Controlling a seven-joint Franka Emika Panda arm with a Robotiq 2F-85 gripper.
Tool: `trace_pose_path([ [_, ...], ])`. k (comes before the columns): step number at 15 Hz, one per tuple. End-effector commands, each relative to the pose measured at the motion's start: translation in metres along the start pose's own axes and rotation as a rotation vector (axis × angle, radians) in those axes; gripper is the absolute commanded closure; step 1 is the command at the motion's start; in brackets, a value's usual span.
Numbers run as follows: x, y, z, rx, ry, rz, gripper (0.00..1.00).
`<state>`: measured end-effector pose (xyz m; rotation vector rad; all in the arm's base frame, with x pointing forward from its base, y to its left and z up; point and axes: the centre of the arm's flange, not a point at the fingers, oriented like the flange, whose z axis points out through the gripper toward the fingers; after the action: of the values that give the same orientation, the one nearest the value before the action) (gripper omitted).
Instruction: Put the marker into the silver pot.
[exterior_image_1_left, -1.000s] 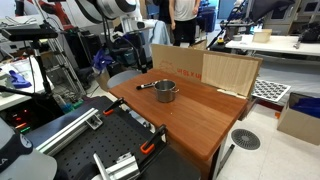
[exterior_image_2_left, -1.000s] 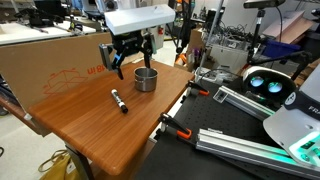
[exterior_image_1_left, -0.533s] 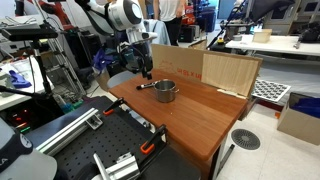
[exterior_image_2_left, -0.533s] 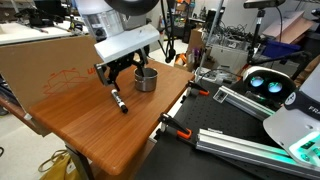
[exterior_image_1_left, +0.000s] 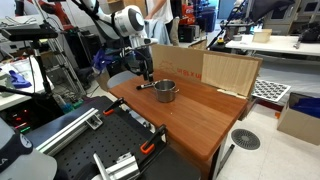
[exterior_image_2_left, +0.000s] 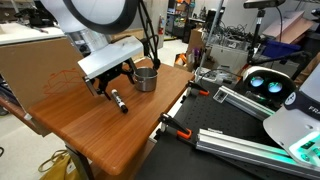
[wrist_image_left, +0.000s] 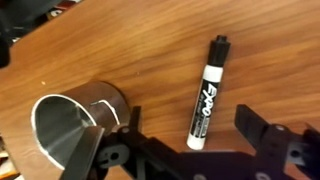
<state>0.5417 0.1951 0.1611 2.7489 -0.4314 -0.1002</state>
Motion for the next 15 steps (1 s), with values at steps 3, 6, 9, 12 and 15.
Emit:
trace_pose_path([
  [3, 0.009, -0.027, 0.015, -0.046, 0.024, -0.021, 0.0],
  [6, 0.014, -0.03, 0.027, -0.057, 0.033, -0.011, 0.0],
  [9, 0.016, -0.032, 0.034, -0.061, 0.023, -0.014, 0.0],
  [12, 0.019, -0.034, 0.038, -0.068, 0.022, -0.018, 0.0],
  [15, 0.023, -0.033, 0.044, -0.08, 0.031, -0.015, 0.0],
])
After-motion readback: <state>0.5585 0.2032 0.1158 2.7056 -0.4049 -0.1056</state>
